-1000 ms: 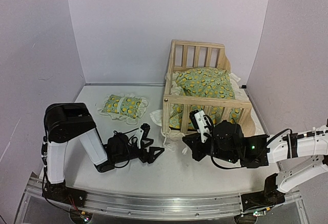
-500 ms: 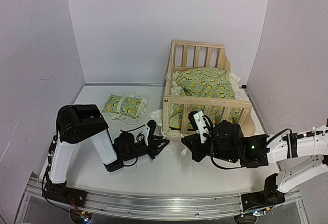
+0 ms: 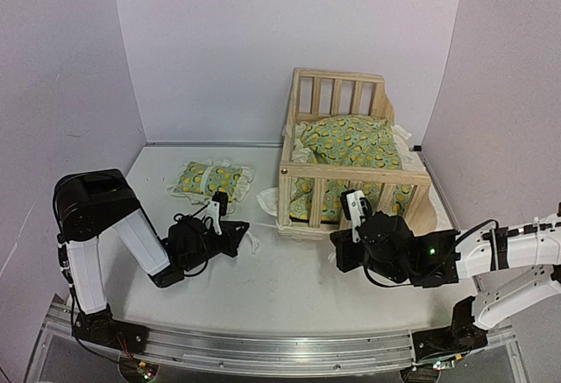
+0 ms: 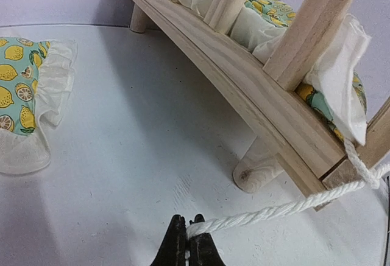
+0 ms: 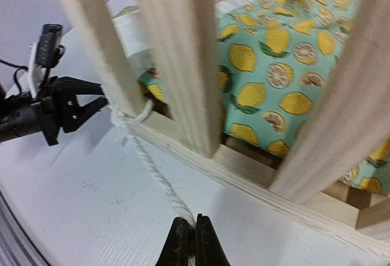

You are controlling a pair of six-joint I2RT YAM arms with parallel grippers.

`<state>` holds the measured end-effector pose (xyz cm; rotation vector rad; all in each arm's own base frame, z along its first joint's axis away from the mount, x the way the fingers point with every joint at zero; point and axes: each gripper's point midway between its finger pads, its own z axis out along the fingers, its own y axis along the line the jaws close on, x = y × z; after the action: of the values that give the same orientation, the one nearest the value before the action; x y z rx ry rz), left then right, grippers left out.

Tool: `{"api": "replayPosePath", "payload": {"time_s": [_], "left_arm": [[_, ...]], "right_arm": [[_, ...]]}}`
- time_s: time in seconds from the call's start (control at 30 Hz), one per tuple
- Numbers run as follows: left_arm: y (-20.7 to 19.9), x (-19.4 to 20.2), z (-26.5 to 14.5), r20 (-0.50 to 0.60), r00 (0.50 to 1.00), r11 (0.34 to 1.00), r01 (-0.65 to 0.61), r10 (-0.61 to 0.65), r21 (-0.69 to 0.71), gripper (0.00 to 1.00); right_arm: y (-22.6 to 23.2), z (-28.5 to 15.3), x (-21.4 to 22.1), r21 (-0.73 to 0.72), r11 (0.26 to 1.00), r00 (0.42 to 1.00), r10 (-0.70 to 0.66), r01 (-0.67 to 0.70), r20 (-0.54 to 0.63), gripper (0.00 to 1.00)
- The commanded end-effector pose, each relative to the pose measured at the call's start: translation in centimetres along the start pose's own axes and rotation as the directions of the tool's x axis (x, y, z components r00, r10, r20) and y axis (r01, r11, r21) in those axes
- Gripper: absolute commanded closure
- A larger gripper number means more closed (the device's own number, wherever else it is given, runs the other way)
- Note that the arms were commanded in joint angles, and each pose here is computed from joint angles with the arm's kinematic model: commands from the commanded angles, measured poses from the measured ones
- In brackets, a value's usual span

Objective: Set up the pet bed

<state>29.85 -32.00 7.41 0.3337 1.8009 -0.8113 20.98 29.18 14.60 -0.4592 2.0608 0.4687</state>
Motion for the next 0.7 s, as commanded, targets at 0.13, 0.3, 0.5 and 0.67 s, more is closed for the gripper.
{"api": "replayPosePath", "payload": {"time_s": [0.13,0.3,0.5,0.67], "left_arm": [[2.4,1.1,-0.3,-0.096,0.994,0.994,0.042,-0.051,-0.096,0.96],[0.5,-1.7,-2.7,-0.039,0.998,0.998,0.04,-0.042,-0.041,0.28],[-1.2,-6.1,-5.2,-0.003,0.998,0.998,0.061,-0.061,-0.013,0.14],[-3.9,-11.0,-5.9,0.008,0.994,0.991,0.109,-0.11,0.076,0.12]], "right_arm": [[-0.4,-2.0,-2.3,-0.006,1.0,1.0,-0.011,0.011,0.011,0.79],[4.6,-9.6,-9.3,-0.321,0.93,0.978,-0.132,0.179,0.161,0.32],[-2.3,-11.0,-20.3,0.091,0.987,0.977,-0.143,0.13,0.156,0.13],[-15.1,-10.4,-24.9,0.324,0.939,0.986,0.073,-0.119,0.152,0.15]]}}
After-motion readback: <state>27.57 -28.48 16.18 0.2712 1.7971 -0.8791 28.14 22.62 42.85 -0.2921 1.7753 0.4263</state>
